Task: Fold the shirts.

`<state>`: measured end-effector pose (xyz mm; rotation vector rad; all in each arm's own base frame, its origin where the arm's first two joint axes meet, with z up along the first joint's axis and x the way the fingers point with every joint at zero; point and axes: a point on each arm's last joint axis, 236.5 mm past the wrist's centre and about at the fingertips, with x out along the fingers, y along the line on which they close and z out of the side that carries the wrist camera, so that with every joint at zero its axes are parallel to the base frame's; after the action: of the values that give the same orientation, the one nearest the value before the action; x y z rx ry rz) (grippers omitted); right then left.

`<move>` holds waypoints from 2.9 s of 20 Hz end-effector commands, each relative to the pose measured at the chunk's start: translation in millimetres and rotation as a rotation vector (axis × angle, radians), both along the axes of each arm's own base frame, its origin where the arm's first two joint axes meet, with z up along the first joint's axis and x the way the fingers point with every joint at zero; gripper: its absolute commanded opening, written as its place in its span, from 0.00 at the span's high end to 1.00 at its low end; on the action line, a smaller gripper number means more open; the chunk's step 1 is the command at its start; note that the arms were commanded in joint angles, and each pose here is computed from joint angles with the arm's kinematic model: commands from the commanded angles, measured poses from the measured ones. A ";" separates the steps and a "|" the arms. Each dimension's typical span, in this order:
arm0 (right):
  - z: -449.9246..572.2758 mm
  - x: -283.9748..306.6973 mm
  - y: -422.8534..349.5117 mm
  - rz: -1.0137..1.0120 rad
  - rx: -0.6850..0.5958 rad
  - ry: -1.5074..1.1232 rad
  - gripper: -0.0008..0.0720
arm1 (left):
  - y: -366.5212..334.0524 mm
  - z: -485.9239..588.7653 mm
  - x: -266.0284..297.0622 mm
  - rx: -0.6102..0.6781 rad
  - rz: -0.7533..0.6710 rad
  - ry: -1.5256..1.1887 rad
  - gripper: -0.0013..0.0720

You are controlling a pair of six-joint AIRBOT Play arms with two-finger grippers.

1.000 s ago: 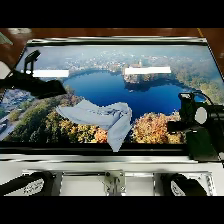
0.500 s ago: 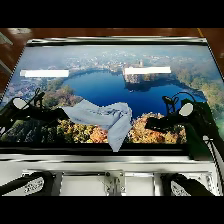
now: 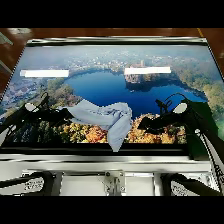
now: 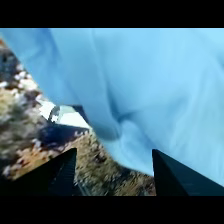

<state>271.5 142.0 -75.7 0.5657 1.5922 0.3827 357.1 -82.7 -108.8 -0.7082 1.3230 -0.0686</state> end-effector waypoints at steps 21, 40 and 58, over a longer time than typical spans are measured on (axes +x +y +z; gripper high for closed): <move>20.7 76.9 82.1 0.011 0.039 -0.399 0.17 | -16.9 23.9 23.7 0.020 -0.072 -0.171 0.93; 404.8 49.7 30.5 0.221 -0.056 -1.217 0.90 | -28.0 588.1 -51.9 0.223 -0.198 -1.501 0.93; 211.3 -91.8 -8.8 0.232 -0.160 -0.247 0.90 | 41.8 409.5 -51.0 0.591 -0.308 -0.882 0.93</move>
<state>187.9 140.2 194.1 0.1585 1.2630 0.5603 290.7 -55.3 354.7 0.0491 0.3940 -0.2535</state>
